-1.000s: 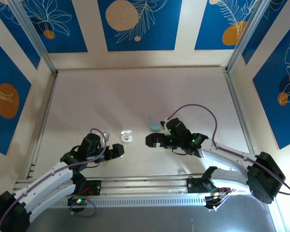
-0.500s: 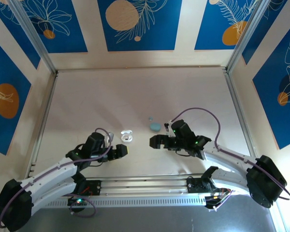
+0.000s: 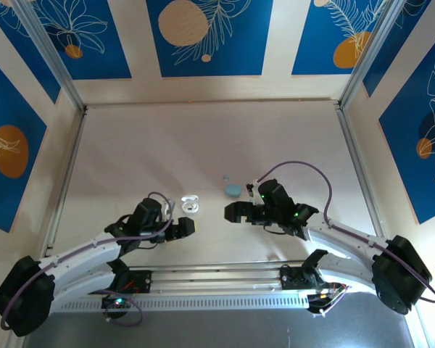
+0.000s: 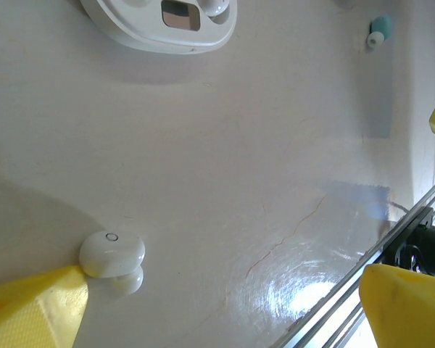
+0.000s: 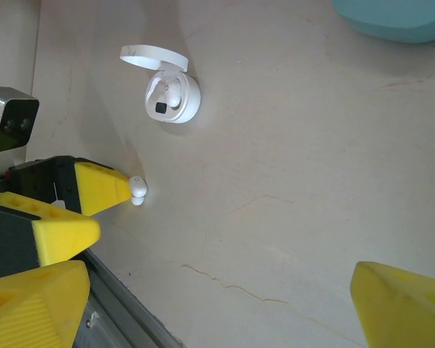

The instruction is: Insert the wireless bluetooth earbuds into the charging case

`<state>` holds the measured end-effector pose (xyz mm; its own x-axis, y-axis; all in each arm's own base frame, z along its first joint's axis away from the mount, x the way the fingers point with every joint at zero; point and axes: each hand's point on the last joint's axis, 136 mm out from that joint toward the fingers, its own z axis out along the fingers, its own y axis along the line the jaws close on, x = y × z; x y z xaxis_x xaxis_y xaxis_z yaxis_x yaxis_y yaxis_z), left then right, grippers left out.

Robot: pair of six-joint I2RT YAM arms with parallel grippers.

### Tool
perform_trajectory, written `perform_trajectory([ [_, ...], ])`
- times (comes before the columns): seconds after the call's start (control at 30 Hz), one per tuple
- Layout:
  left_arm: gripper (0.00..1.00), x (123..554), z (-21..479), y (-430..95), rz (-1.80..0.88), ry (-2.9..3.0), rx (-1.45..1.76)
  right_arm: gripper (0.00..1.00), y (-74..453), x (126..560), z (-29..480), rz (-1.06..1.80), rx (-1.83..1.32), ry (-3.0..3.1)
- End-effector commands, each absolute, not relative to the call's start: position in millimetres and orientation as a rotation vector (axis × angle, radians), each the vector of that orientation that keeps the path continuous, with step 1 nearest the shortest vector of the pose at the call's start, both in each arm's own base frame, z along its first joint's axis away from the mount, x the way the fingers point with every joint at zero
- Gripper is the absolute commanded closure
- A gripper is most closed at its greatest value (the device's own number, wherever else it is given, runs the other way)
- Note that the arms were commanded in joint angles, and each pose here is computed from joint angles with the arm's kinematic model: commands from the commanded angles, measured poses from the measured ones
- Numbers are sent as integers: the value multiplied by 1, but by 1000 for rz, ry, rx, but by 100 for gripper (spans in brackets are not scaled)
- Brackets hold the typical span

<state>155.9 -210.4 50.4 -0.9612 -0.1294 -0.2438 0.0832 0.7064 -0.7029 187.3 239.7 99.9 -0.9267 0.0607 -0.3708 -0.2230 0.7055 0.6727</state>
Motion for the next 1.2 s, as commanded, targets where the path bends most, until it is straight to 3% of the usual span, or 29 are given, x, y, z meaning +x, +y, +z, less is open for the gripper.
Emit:
perform_trajectory([
  [0.0,4,160,62,-221,-1145,2608,-15,7,237,182,97,1085,-129,2559],
  [1.17,2,175,63,-226,-1022,2621,84,7,232,180,95,1076,-106,2572],
])
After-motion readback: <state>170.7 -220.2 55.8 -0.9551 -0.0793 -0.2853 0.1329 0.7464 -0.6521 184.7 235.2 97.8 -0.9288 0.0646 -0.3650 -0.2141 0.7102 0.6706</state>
